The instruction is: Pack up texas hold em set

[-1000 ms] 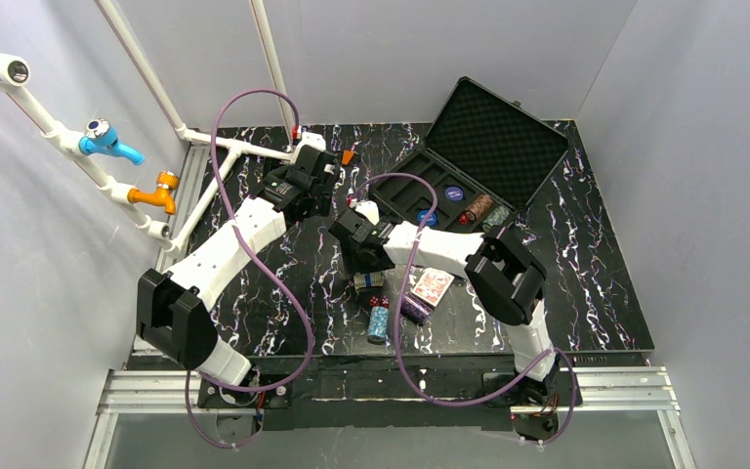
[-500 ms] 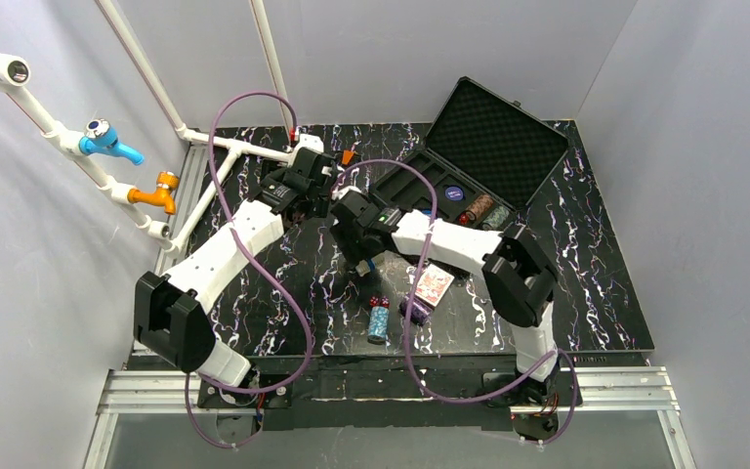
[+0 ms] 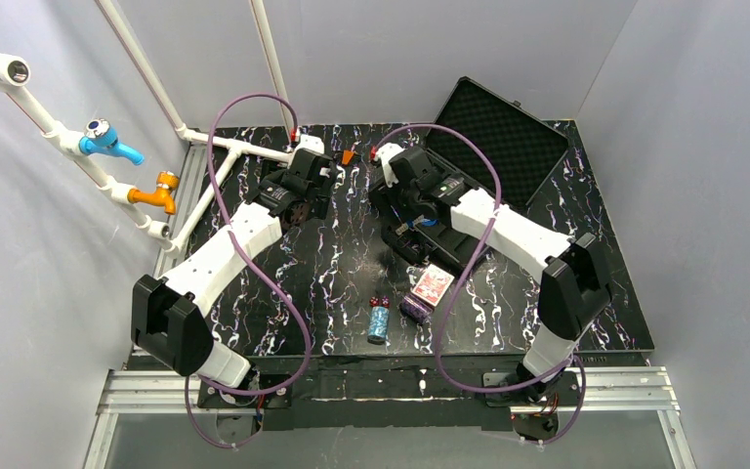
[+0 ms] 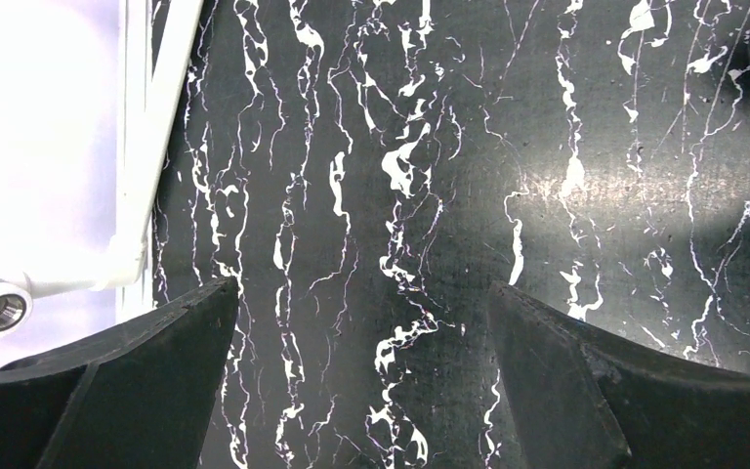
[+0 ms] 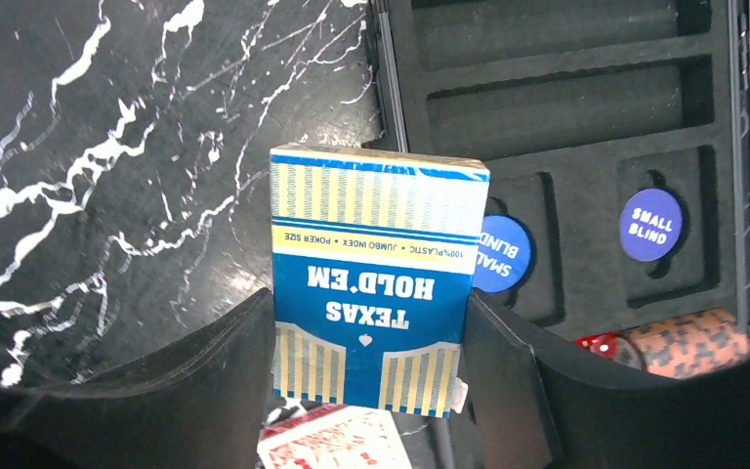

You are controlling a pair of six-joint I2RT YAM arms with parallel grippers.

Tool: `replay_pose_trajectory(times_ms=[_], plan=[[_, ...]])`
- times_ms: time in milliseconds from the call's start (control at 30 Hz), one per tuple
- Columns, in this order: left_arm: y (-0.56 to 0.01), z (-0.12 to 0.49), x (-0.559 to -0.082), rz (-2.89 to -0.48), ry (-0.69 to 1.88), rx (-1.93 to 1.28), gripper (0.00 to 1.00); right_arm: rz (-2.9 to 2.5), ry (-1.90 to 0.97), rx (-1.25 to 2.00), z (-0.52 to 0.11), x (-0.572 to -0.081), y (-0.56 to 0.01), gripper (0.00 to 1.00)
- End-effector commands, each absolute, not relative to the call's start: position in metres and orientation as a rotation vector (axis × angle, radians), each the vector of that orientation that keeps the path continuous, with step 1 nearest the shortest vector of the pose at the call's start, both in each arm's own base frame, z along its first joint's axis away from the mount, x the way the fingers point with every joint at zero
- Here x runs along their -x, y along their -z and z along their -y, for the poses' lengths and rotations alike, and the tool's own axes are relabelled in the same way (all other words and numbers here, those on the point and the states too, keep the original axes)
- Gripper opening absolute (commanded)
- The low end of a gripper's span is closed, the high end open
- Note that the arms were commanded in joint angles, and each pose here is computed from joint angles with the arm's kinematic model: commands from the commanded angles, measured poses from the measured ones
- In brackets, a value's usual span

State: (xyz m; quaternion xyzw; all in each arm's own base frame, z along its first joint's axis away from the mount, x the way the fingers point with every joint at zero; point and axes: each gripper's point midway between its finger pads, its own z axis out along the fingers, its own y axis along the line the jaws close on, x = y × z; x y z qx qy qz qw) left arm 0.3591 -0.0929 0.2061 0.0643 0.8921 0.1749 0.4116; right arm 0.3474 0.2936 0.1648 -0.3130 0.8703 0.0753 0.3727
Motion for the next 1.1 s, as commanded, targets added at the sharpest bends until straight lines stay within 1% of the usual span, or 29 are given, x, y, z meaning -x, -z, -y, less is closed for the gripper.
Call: replay_pose_trajectory(times_ms=[0, 200, 533, 1067], plan=[[-0.221, 0.090, -0.354, -2.210, -0.402, -0.159, 0.98, -2.063, -0.208, 0.968, -0.291, -0.353, -0.193, 0.41], [-0.220, 0.092, -0.352, -2.213, -0.387, -0.174, 0.98, -2.052, -0.107, 0.991, -0.262, -0.375, -0.188, 0.42], [-0.219, 0.094, -0.352, -2.216, -0.372, -0.186, 0.98, -2.080, -0.076, 1.065, -0.228, -0.406, -0.162, 0.42], [-0.212, 0.098, -0.356, -2.235, -0.370, -0.207, 0.98, -2.145, -0.025, 1.208, -0.221, -0.418, -0.116, 0.42]])
